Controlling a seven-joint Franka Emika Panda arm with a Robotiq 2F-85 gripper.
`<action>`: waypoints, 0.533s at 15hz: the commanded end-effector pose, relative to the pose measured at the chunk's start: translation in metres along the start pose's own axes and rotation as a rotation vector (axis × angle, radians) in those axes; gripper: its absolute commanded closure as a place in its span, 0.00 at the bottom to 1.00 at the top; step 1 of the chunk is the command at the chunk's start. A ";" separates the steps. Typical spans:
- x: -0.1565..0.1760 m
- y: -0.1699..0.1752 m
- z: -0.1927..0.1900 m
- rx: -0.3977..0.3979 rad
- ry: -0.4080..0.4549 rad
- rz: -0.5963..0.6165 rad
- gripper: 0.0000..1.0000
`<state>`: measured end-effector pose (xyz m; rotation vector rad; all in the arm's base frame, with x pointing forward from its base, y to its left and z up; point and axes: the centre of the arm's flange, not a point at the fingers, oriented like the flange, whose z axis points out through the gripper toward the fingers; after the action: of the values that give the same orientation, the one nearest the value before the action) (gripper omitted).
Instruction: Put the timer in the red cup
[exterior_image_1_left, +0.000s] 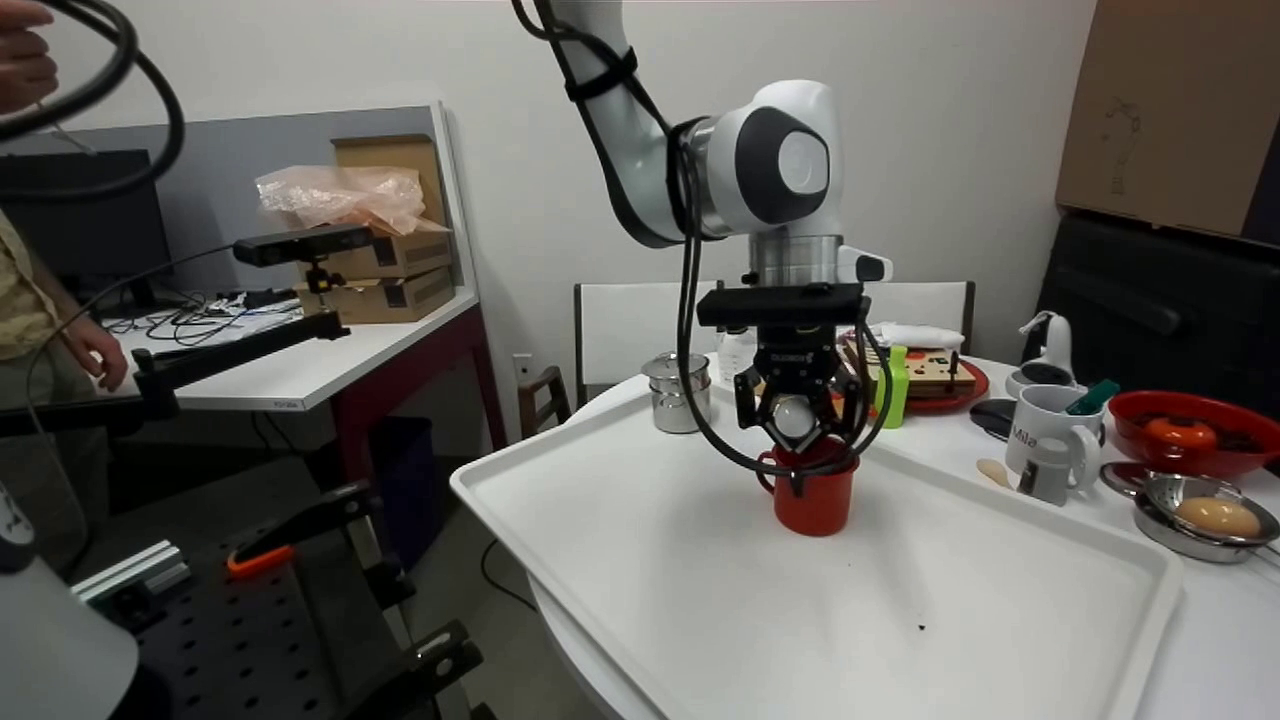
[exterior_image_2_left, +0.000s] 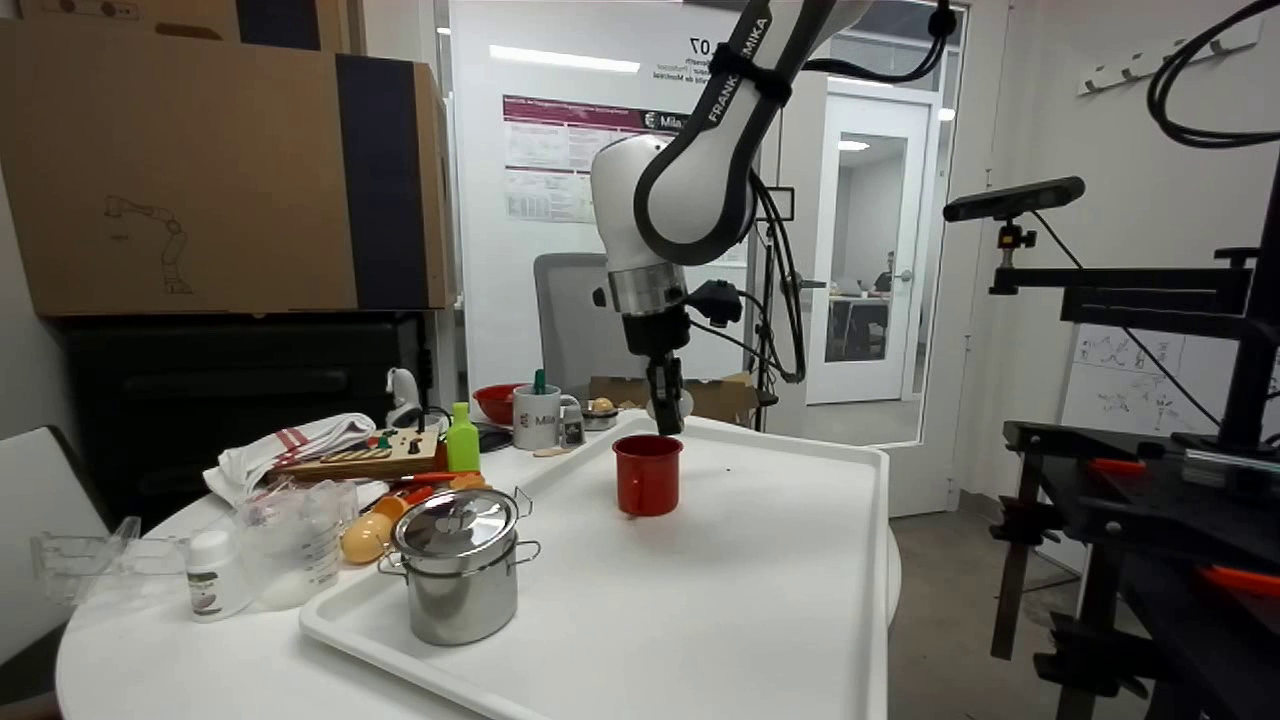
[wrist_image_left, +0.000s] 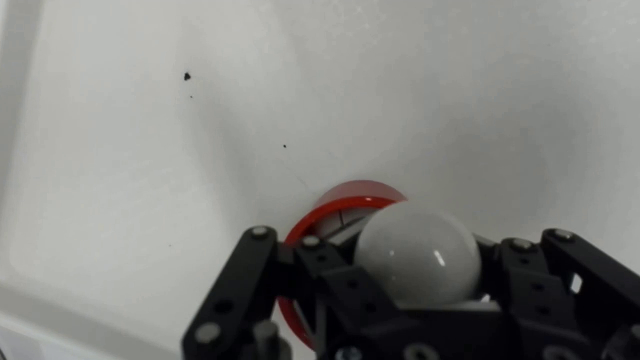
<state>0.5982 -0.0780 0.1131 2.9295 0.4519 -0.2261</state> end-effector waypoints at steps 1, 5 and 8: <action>0.011 0.003 0.005 -0.020 0.006 -0.020 0.93; 0.012 0.004 0.005 -0.037 0.037 -0.023 0.93; 0.013 0.005 0.005 -0.049 0.067 -0.031 0.93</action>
<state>0.6071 -0.0788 0.1100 2.9165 0.4752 -0.1592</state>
